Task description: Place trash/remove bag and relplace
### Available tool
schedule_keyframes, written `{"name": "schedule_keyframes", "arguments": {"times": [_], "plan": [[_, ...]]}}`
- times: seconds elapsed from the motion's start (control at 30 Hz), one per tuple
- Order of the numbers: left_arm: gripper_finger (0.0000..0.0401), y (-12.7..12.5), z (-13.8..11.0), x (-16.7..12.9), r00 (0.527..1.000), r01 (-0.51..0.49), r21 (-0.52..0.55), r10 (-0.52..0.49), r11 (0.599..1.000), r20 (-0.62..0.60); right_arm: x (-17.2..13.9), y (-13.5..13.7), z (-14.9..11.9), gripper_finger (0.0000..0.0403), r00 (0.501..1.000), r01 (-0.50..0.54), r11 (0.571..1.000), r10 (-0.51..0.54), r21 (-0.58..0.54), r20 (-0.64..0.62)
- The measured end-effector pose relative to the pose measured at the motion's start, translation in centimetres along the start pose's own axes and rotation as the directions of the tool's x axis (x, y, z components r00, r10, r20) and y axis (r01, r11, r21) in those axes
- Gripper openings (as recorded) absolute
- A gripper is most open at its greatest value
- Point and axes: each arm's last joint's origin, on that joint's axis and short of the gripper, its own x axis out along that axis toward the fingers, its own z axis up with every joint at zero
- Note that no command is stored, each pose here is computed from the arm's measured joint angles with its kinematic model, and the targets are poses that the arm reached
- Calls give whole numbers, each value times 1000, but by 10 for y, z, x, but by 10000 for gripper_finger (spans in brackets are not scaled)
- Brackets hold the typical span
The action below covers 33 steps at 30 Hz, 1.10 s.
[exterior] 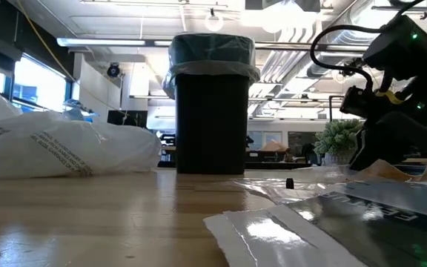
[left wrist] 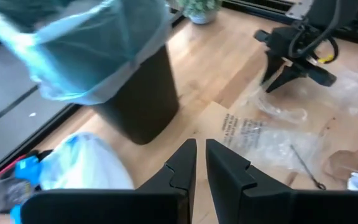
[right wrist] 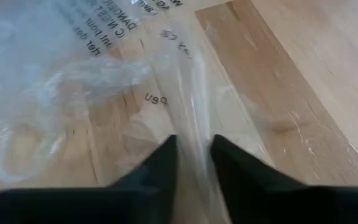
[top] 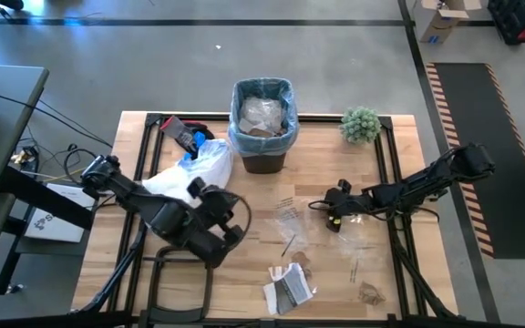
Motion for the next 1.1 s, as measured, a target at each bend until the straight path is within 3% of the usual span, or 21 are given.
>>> {"name": "schedule_keyframes", "arguments": {"times": [0.07, 0.23, 0.33, 0.47, 0.6, 0.67, 0.73, 0.87, 0.97, 1.03, 1.1], "plan": [[16, 6, -4, -10, 1000, -15, -13, 15, 1000, 15, -1, 2, 4, 19, 1000, -15, 1000, 15, 0, -8], [14, 17, -11, -32, 997, -16, -50, 20, 999, 74, -12, 13, 33, 4, 999, -35, 999, 34, -7, -21], [14, 22, -11, -44, 991, 9, -43, -3, 999, 132, -30, 22, 72, 1, 998, -50, 998, 51, -30, 35], [14, 26, -13, -56, 982, 34, -43, -26, 999, 185, -66, 30, 122, 0, 997, -72, 990, 74, -121, 13], [14, 27, -14, -64, 968, 45, -33, -35, 998, 249, -117, 40, 182, 0, 975, -90, 965, 136, -248, 174], [14, 27, -15, -67, 961, 45, -30, -35, 999, 275, -141, 41, 210, 0, 936, -62, 952, 160, -300, 313], [14, 27, -16, -68, 959, 48, -27, -39, 998, 281, -165, 37, 237, 0, 863, -5, 948, 165, -318, 477], [14, 27, -16, -69, 959, 50, -25, -41, 998, 281, -194, 15, 282, 0, 661, 160, 953, 91, -258, 745], [14, 27, -16, -69, 959, 50, -25, -41, 998, 282, -198, -11, 306, 0, 522, 277, 949, -18, -150, 853], [14, 26, -16, -69, 959, 49, -25, -40, 998, 282, -187, -30, 317, 0, 486, 315, 946, -86, -82, 870], [14, 27, -16, -69, 959, 49, -24, -40, 999, 282, -166, -48, 324, 0, 508, 328, 943, -127, -55, 852]]}}
